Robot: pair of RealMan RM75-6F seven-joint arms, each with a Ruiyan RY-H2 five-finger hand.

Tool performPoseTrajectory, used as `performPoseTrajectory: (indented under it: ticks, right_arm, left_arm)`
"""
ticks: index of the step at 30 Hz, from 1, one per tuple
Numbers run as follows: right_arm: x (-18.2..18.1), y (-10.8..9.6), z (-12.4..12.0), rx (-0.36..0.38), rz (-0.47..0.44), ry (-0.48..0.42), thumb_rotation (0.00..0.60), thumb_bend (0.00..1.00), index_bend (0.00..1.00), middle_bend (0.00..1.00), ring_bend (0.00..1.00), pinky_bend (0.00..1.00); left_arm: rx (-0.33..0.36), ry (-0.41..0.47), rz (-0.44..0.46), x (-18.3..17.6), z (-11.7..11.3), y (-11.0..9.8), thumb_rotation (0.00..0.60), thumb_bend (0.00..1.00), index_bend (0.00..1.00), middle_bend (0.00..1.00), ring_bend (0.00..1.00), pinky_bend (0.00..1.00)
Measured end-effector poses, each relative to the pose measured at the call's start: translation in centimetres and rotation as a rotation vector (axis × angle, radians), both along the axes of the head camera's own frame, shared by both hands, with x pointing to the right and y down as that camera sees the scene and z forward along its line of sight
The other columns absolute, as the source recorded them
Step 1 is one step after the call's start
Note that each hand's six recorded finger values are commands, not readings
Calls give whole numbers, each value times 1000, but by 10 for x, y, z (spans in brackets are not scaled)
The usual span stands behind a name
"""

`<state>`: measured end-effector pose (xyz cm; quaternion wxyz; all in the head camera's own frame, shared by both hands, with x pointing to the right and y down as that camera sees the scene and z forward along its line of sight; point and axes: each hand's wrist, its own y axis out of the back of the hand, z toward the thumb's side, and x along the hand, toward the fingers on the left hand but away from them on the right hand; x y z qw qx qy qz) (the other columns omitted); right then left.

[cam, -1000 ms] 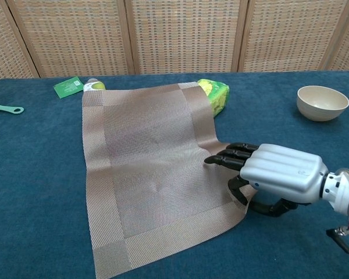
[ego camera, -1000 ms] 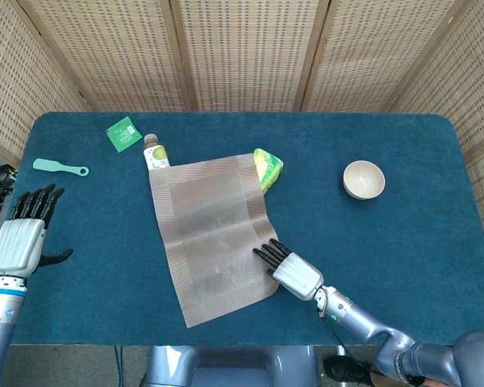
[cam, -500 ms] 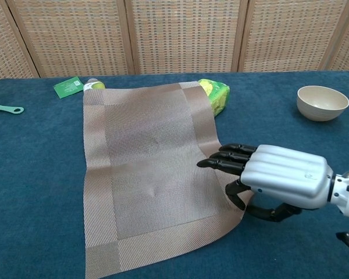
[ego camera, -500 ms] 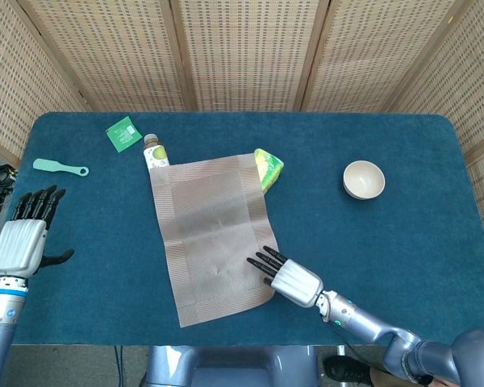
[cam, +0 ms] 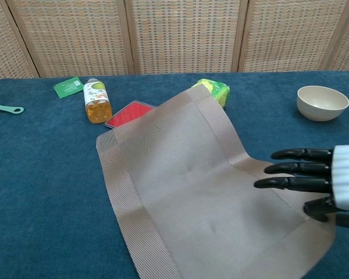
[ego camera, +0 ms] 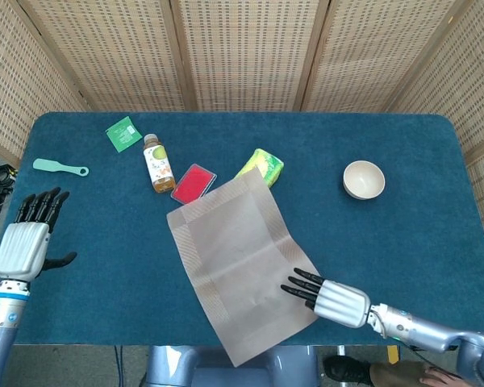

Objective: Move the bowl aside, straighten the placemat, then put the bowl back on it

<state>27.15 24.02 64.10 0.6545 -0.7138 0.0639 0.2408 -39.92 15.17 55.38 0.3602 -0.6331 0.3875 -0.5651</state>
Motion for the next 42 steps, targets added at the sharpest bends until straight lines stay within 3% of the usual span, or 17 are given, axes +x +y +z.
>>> performPoseTrajectory:
  ticks: [7, 12, 26, 34, 37, 39, 42]
  right_arm:
    - [27, -14, -9, 187, -153, 113, 600, 623, 675, 0, 0, 1]
    - [31, -61, -6, 361, -229, 203, 600, 601, 673, 0, 0, 0]
    - [25, -128, 9, 527, -297, 323, 600, 545, 672, 0, 0, 0]
    - [10, -164, 15, 603, -279, 367, 600, 484, 659, 0, 0, 0]
    - [5, -175, 14, 638, -256, 368, 600, 284, 531, 0, 0, 0]
    - [3, -180, 12, 650, -224, 360, 600, 92, 276, 0, 0, 0]
    - [2, -184, 6, 660, -160, 331, 600, 1, 92, 0, 0, 0]
  left_arm:
    - [1, 4, 10, 3, -1, 2, 600, 0, 0, 0, 0, 0]
    - [-2, 5, 9, 2, 0, 1, 600, 0, 0, 0, 0, 0]
    - [-15, -4, 7, 1, 4, 0, 600, 0, 0, 0, 0, 0]
    - [-22, -14, 14, 3, 7, 1, 600, 0, 0, 0, 0, 0]
    - [-24, -17, 15, 4, 8, 1, 600, 0, 0, 0, 0, 0]
    - [-26, -18, 18, 4, 9, 1, 600, 0, 0, 0, 0, 0]
    - [-30, -21, 23, 5, 11, 1, 600, 0, 0, 0, 0, 0]
